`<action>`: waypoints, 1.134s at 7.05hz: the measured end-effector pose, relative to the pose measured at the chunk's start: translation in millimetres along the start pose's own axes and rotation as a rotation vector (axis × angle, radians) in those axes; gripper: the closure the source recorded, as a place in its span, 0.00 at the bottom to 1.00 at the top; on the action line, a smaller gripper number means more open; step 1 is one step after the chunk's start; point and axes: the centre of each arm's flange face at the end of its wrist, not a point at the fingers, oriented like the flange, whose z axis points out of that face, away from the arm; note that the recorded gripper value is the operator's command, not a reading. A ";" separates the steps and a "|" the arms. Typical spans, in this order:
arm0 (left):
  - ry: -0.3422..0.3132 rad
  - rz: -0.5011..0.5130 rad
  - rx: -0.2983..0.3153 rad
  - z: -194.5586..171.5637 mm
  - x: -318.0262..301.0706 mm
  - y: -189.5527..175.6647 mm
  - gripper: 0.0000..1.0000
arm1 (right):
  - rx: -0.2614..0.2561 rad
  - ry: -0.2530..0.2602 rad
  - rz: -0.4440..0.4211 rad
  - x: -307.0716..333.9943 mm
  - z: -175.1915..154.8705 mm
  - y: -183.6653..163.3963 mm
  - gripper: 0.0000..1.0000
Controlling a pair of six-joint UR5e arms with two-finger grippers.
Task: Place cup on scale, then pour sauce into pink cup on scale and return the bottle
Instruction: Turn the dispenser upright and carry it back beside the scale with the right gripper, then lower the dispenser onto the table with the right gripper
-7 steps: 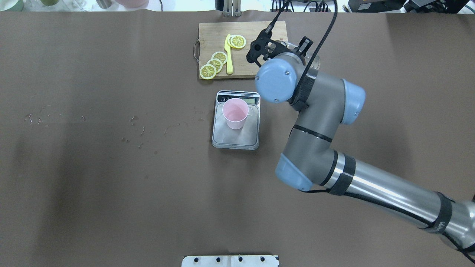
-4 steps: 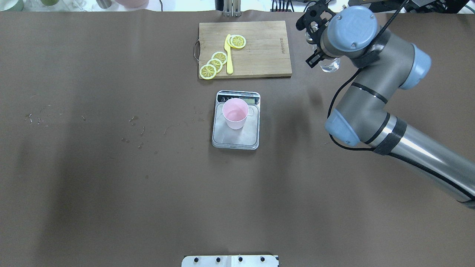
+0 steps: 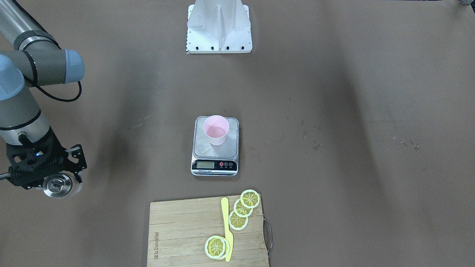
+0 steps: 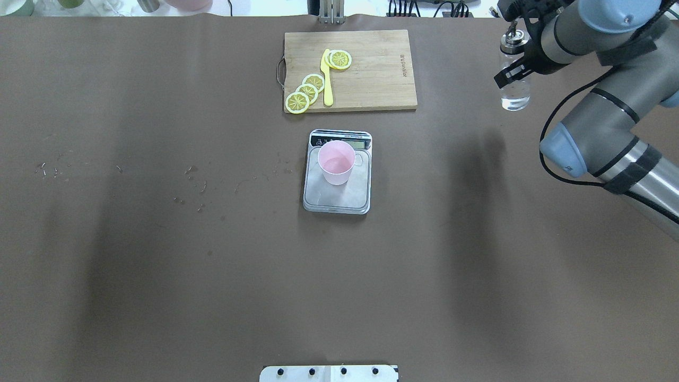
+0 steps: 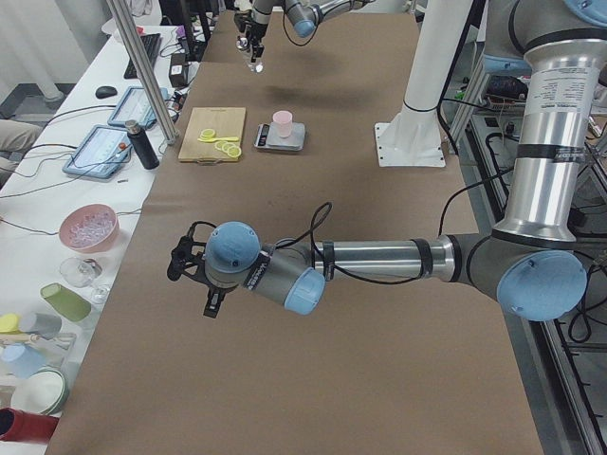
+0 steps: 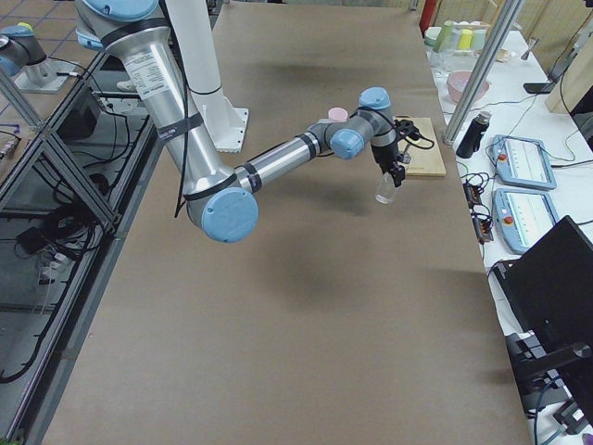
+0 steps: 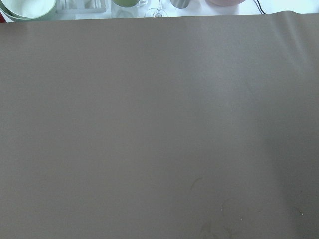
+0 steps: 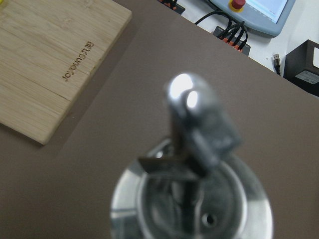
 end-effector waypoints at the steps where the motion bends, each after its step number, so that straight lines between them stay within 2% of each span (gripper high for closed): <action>1: -0.001 0.005 0.005 -2.0 2.5 -2.6 0.03 | 0.047 -0.031 0.026 15.8 11.8 19.5 1.00; 5: -0.007 0.005 0.009 -4.2 5.9 -2.8 0.03 | 0.173 -0.109 0.087 39.6 14.5 67.8 1.00; 8: -0.007 0.005 0.011 -4.6 6.6 -2.7 0.03 | 0.199 -0.129 0.130 58.2 18.5 111.3 1.00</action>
